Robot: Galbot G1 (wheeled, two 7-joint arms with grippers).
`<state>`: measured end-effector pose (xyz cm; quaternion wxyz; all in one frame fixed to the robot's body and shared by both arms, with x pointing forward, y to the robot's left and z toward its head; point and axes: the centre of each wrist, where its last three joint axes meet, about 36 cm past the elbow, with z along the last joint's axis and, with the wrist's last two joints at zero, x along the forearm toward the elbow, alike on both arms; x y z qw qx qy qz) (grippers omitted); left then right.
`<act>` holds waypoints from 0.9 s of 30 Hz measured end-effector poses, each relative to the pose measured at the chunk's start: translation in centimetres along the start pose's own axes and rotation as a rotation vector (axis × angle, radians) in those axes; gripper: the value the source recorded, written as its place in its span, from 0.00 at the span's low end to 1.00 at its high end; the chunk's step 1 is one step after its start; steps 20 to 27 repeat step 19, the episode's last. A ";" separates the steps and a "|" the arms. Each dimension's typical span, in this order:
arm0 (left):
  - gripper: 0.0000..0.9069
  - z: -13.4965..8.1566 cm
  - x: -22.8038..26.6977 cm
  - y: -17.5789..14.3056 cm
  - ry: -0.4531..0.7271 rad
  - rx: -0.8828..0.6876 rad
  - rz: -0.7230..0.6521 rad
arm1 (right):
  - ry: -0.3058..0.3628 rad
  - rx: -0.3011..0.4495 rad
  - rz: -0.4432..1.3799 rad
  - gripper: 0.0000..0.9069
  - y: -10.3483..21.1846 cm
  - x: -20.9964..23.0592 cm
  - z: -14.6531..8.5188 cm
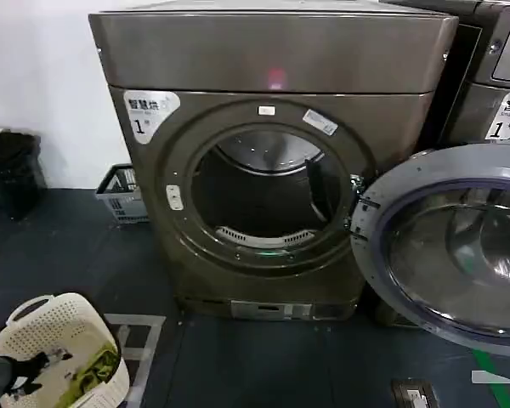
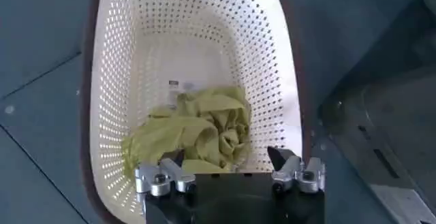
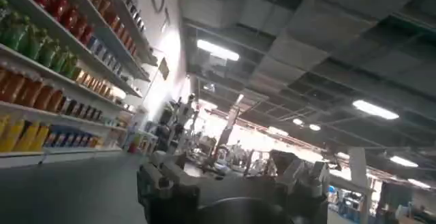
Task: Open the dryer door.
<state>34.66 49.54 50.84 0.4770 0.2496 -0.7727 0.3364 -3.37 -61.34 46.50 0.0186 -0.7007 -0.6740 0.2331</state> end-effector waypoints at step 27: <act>1.00 -0.2 -0.1 0.0 0.004 0.003 -0.003 | 0.002 0.003 0.000 1.00 0.0 0.1 0.1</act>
